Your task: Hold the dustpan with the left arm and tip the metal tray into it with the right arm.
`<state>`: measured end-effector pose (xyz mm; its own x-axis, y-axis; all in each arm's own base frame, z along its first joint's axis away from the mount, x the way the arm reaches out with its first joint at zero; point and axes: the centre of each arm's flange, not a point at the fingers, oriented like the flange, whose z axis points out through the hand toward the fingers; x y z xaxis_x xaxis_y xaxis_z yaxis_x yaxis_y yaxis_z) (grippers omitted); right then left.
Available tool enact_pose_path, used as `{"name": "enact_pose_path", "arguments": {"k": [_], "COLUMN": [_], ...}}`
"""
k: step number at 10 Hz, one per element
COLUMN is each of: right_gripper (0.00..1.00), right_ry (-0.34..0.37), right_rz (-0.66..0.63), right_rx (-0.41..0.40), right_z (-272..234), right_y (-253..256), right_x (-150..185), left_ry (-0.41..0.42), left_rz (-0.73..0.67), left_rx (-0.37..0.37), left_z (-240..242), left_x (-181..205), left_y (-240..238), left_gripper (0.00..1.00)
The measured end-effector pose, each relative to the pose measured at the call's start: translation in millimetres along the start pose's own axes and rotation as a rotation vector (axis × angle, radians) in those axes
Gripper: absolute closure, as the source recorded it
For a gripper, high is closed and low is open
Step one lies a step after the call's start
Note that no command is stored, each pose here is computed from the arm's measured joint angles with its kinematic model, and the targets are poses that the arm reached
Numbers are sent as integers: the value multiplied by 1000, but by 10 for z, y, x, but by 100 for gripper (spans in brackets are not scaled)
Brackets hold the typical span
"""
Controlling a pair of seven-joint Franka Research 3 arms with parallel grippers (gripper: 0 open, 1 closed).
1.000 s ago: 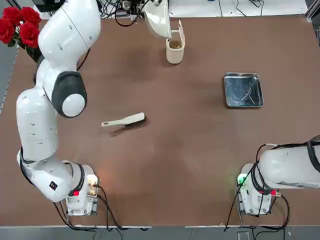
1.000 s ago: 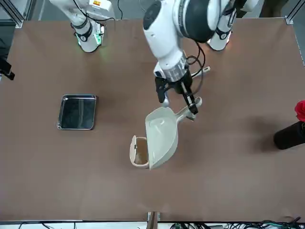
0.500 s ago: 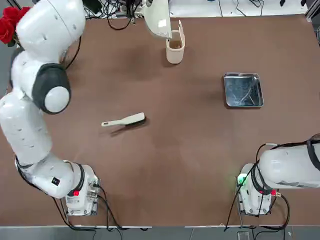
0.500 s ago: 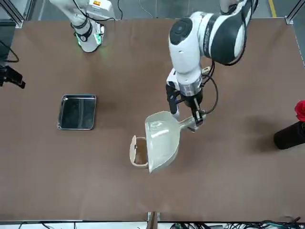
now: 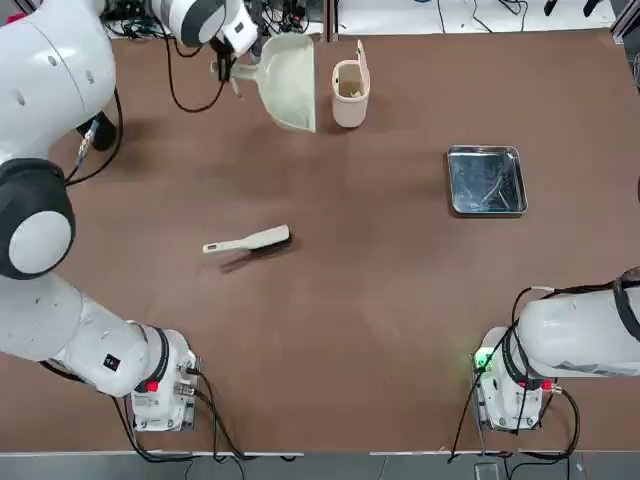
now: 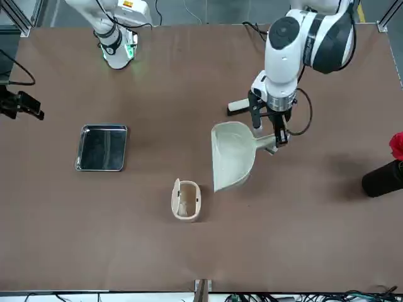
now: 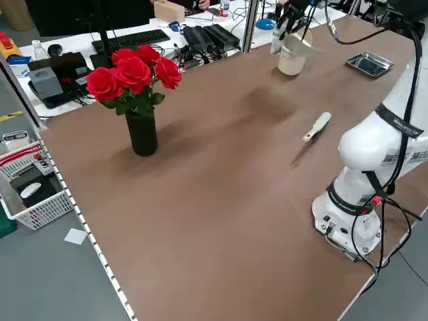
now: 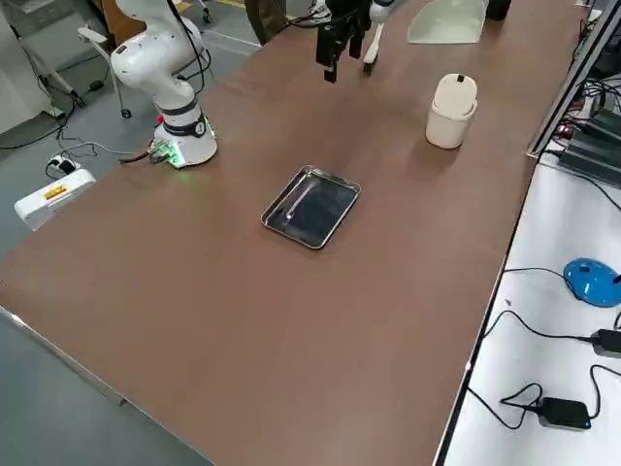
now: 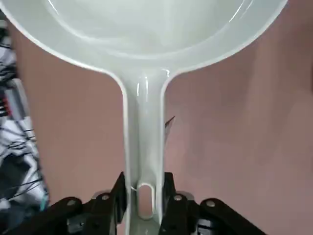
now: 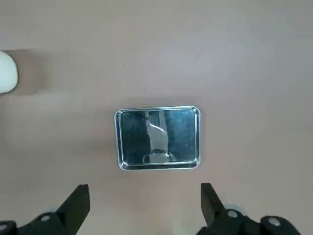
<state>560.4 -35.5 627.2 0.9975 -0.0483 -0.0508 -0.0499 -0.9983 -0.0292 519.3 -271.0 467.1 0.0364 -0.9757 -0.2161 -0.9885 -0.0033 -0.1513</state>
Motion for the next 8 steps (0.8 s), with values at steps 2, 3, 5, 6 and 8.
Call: {"name": "enact_pose_path", "arguments": {"k": [2,3,5,6,8], "right_gripper": [0,0,0,0,0], "right_ry": [-1,-4,-14,-18,-19], "right_rz": [0,1,1,2,7], "right_rx": [6,7,8,8,6], "right_z": [3,12,56,74,80], "right_y": [-3,-1,0,8,36], "right_x": [-1,-2,-2,-2,-4], "left_ry": [11,22,30,35,39], "left_rz": [44,75,91,91,81], "left_rx": [-89,-102,-123,-127,-143], "left_z": [441,655,1061,1229,1498], "left_x": [-229,-303,-363,-391,-489], "left_y": [69,115,293,378,515], "left_gripper": [67,67,67,67,67]}}
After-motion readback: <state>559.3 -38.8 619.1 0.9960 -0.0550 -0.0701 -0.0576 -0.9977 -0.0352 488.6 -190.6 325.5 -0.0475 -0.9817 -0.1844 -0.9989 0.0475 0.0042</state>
